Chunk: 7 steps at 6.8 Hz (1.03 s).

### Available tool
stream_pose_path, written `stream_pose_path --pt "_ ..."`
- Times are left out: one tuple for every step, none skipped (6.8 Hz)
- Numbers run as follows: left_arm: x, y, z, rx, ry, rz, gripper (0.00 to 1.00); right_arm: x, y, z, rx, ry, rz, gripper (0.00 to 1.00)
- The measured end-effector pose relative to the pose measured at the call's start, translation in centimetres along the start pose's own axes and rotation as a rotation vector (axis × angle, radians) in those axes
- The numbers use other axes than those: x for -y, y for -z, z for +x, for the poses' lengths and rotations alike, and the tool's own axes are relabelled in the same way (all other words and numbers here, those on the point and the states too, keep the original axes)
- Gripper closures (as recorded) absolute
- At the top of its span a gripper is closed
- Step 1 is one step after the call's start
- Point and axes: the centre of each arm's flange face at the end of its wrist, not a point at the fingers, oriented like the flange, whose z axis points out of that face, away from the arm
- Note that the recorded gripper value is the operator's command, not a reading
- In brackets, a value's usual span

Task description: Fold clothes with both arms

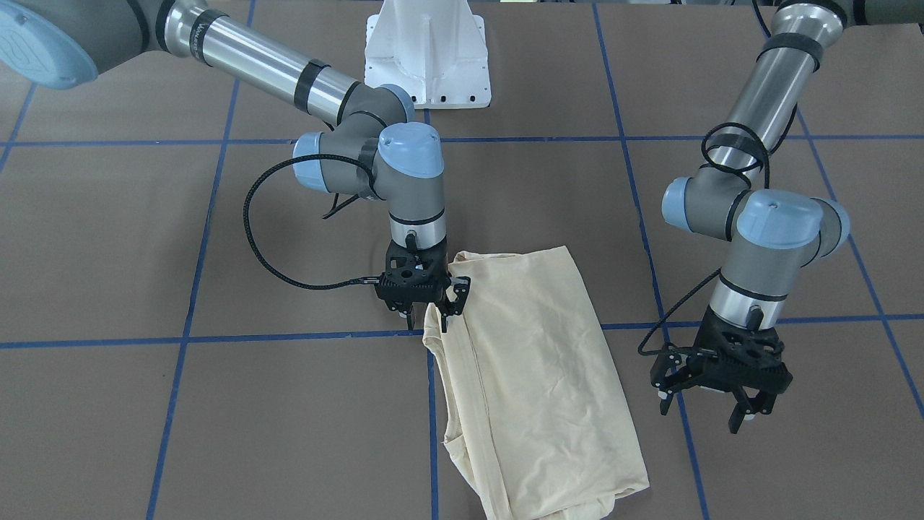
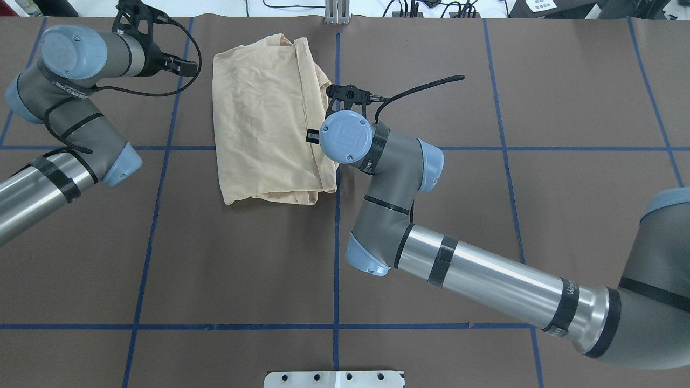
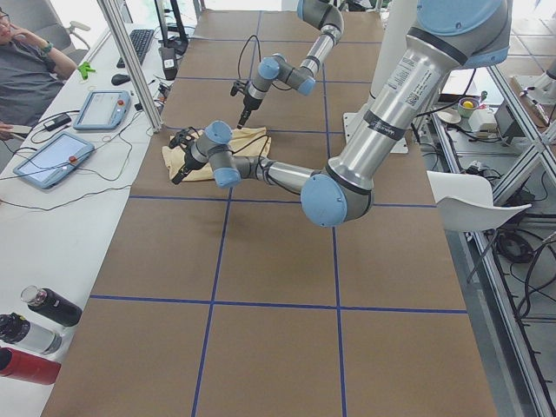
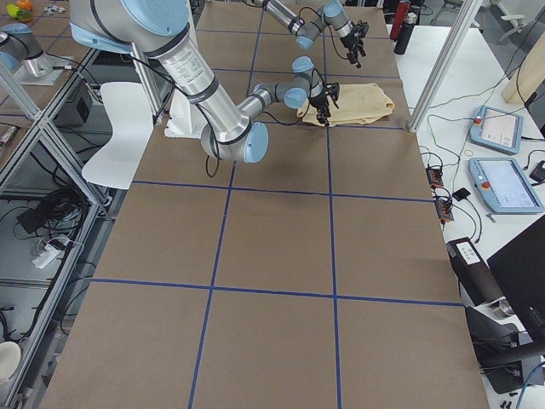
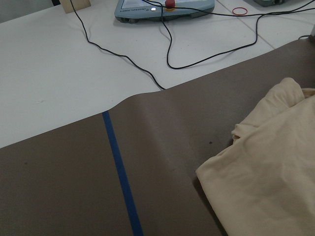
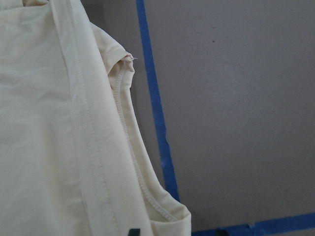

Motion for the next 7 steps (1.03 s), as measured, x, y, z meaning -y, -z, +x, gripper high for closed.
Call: stream_pose_path --pt "0.0 0.0 0.0 0.000 0.000 0.000 0.00 0.1 -0.2 -0.5 -0.005 0.001 0.000 0.45" --pt "0.0 0.0 0.0 0.001 0.000 -0.001 0.00 0.2 -0.4 -1.2 -0.010 0.001 -0.001 0.48" --pt "0.0 0.0 0.0 0.001 0.000 -0.001 0.00 0.2 -0.6 -1.4 -0.014 0.003 -0.001 0.49" --pt "-0.1 -0.1 0.0 0.000 0.000 -0.002 0.00 0.2 -1.0 -1.2 -0.023 0.006 -0.002 0.58" --pt "-0.1 -0.1 0.0 0.000 0.000 -0.002 0.00 0.1 -1.4 -1.0 -0.031 0.008 -0.004 0.72" --pt "-0.1 -0.1 0.0 0.000 0.000 -0.002 0.00 0.1 -1.5 -1.0 -0.035 0.010 -0.004 1.00" --pt "-0.1 -0.1 0.0 0.000 -0.001 -0.002 0.00 0.1 -1.6 -0.9 -0.036 0.011 -0.004 1.00"
